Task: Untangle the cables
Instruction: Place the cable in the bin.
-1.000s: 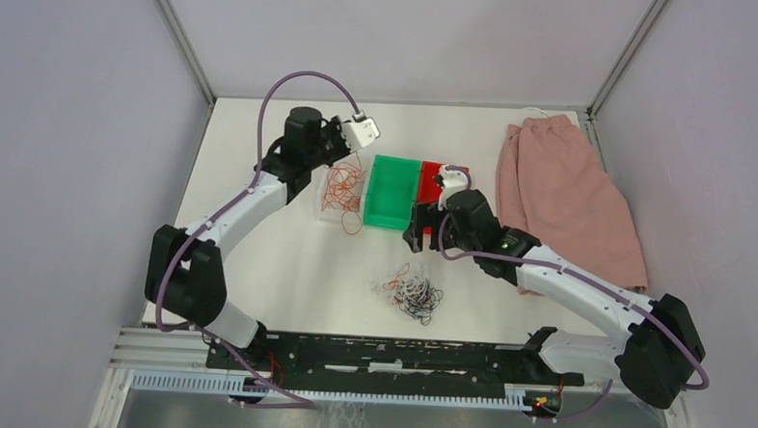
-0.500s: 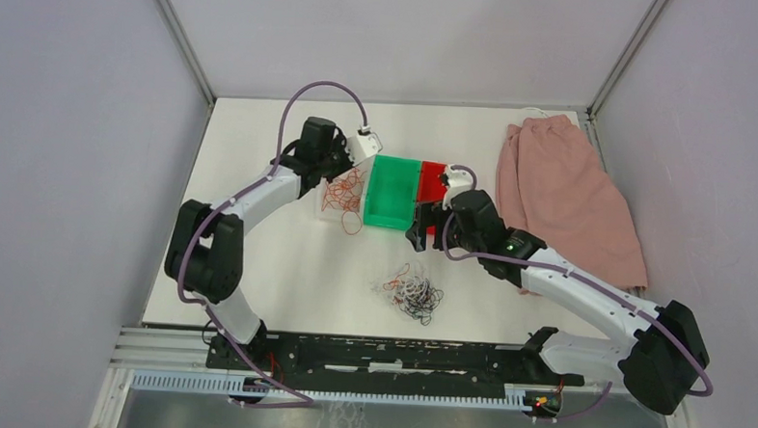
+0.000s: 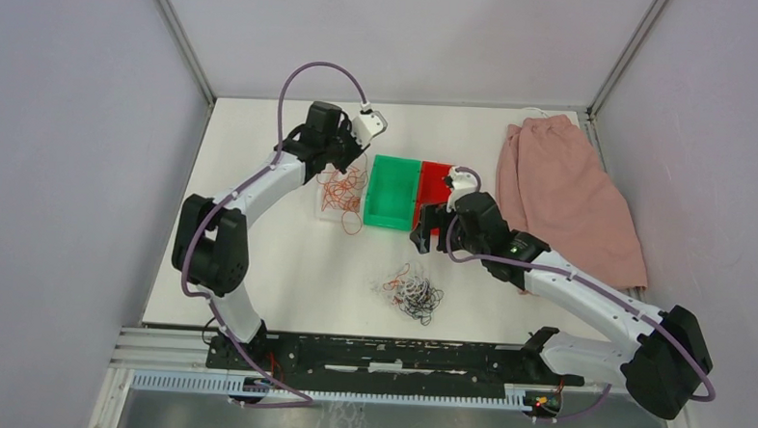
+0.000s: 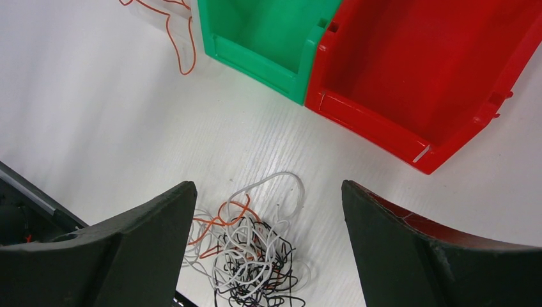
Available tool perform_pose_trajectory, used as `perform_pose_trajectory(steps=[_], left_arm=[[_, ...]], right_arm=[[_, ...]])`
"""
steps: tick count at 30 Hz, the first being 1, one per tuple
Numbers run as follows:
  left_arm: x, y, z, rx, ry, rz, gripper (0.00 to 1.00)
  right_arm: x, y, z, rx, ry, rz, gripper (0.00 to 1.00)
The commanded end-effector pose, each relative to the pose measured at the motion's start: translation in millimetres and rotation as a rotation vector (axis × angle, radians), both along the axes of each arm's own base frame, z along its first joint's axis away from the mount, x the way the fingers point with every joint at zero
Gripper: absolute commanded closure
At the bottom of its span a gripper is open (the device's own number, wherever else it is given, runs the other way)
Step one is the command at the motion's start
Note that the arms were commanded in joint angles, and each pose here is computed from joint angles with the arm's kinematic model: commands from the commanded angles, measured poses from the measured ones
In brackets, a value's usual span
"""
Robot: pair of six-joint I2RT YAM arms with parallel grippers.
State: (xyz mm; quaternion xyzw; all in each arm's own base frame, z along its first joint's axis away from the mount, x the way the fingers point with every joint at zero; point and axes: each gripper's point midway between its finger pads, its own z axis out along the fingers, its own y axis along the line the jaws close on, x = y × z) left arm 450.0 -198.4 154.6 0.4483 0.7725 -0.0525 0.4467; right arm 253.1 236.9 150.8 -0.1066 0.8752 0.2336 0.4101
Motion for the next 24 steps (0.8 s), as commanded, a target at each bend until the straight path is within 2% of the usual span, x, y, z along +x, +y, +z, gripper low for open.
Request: perform_pose_trajectory(steps=[1,8,12,19,21,23,24], left_arm=[[-9.1,-26.9,23.2,-0.122,0.032,-0.011,0.95],[-8.9,-23.5,11.8,-0.126,0.065,0.029,0.95],[7.0,-7.1,5.0,-0.107,0.049,0.102,0.97],[30.0,34.2,-12.4,0.038,-0.03,0.176,0.95],[32.7,41.8,-14.9,0.067,-0.045,0.186,0.86],[32.8,44.5,-14.7,0.076,-0.049,0.189,0.68],[32.0,44.0,-13.9,0.075,-0.048,0.183,0.63]], right_arm=[[3.2,0.5,10.8,0.043,-0.029,-0.016,0.1],[1.6,-1.5,9.3,0.043,-0.028,-0.017,0.1],[0.6,-2.7,8.7,0.042,-0.028,-0.018,0.1],[0.0,-5.9,7.9,0.038,-0.027,-0.025,0.1],[0.4,-6.3,7.6,0.038,-0.026,-0.026,0.1],[0.1,-6.0,7.5,0.039,-0.024,-0.025,0.1],[0.3,-5.9,8.3,0.041,-0.026,-0.026,0.1]])
